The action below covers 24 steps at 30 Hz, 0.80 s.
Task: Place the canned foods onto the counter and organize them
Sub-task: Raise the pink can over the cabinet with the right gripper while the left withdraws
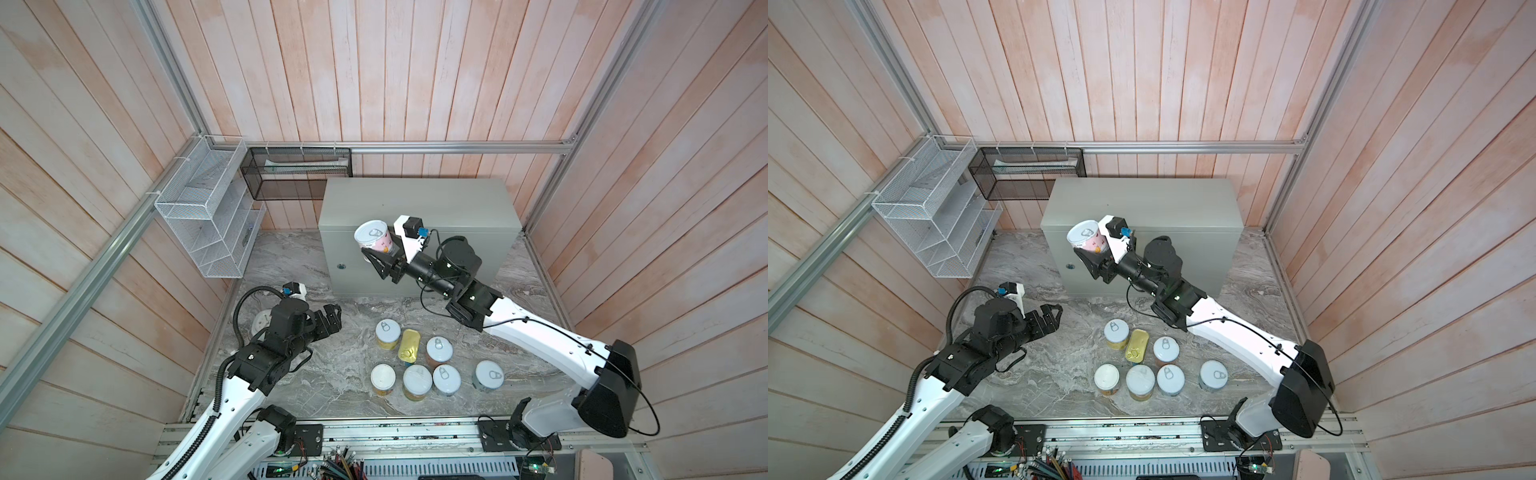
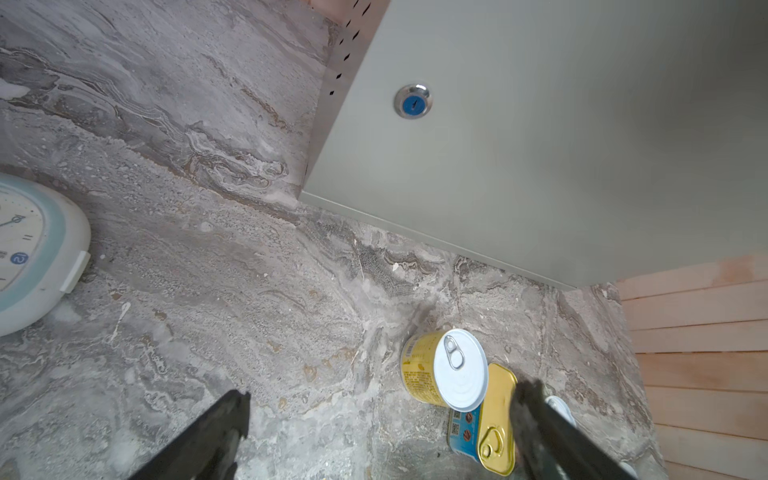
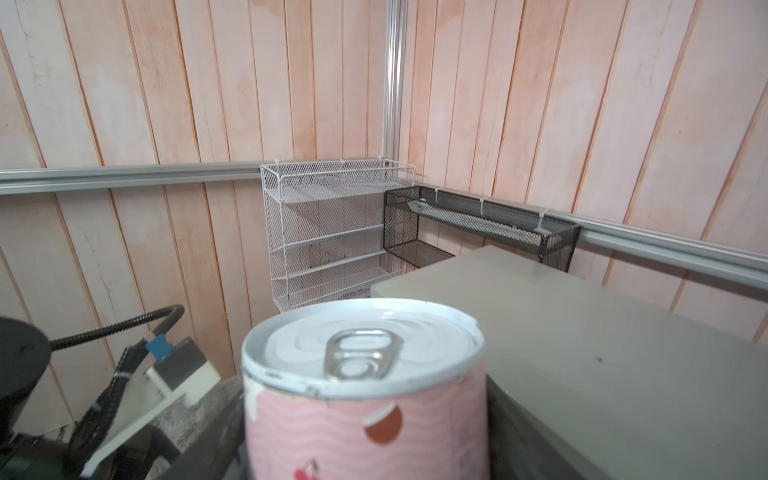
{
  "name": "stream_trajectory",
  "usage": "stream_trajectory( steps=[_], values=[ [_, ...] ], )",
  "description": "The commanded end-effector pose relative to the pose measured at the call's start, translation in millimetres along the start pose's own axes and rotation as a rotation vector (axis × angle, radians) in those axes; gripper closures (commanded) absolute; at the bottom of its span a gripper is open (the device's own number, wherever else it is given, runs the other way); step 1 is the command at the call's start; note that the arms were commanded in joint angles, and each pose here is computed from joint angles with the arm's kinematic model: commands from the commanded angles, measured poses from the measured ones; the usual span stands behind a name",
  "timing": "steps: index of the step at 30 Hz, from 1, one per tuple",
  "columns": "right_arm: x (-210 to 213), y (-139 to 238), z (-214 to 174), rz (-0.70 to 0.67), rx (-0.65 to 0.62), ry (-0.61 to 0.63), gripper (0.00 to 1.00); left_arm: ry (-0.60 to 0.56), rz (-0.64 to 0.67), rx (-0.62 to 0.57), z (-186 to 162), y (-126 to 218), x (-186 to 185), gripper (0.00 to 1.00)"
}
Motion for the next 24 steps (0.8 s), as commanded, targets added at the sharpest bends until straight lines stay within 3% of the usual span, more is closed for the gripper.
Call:
stream_trajectory(
  steps=[1,9,16,24],
  values=[
    [-10.4,-20.3,30.7,-0.025,-0.087,0.104,0.36,-0.005,0.021,-0.032,0.9,0.5,3.5,0.00],
    [-42.7,-77.1,43.8,-0.020,-0.122,0.126,0.35,-0.026,0.058,-0.052,4.2,3.4,5.2,0.00],
    [-75.9,-122.6,31.5,-0.041,-0.124,0.141,0.35,-0.016,0.058,-0.054,4.5,0.8,5.0,0.00],
    [-108.9,-150.8,21.5,-0.073,-0.165,0.143,0.33,-0.015,0.081,-0.057,5.7,0.7,5.7,0.00]
  ],
)
Point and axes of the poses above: each gripper's point midway between its finger pads, its own y axis back along the fingers, its own x axis along the line the jaws close on, z = x × y, the point moved 10 cm from there along y, back along the fingers
